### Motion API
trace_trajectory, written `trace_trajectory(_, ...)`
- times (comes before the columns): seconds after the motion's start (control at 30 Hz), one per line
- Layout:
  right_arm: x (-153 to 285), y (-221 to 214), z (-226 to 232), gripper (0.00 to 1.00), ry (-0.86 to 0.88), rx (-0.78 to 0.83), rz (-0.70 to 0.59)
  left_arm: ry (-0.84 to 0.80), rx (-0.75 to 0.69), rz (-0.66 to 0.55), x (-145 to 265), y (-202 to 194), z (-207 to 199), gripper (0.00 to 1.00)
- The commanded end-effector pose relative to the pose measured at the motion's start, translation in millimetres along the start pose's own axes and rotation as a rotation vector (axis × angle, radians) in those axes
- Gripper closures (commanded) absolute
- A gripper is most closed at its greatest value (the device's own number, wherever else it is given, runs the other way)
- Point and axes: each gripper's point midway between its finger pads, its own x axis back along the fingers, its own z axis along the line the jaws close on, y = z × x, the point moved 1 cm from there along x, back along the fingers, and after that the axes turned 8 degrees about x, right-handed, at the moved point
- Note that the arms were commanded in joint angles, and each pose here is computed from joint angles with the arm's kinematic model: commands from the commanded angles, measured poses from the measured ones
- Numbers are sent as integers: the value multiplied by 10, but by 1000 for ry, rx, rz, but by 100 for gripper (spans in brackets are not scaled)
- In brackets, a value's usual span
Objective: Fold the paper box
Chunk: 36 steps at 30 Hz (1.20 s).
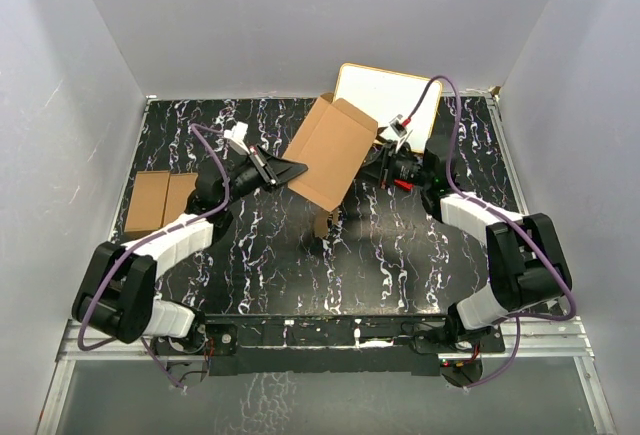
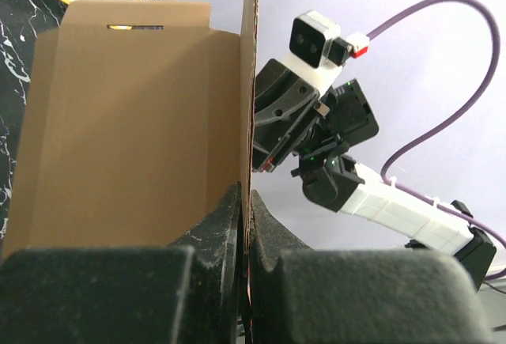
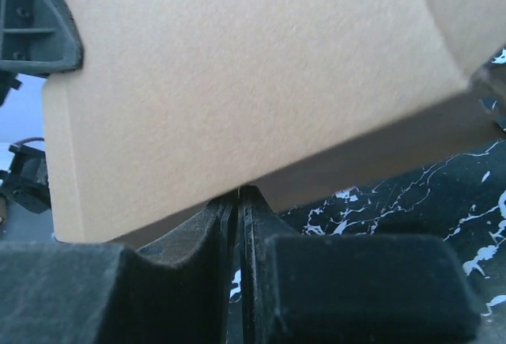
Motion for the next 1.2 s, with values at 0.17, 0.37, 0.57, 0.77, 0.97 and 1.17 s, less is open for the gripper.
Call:
trace_trajectory(0.17,96,339,461,85,170,84,-234,3,63,55,-83,-253,180,100)
trace_trajectory(0.37,179,267,316,85,99,137,-185,15,-3,52,-60,-197,126,100)
trace_trajectory(0.57,452,115,194,80,62,348,-57,-3,-34,40,109,23,-100,100)
trace_trajectory(0.77,832,127,380,69,189,437,3,-27,-43,81,353,109,-329,100)
trace_trajectory(0.97,1218,305,289,64,131,441,-6,-84,20,163,547,18,-576,100)
trace_trajectory(1.17,1394,355,177,58,44,447,-21,-22,49,221,681,-102,-298,100)
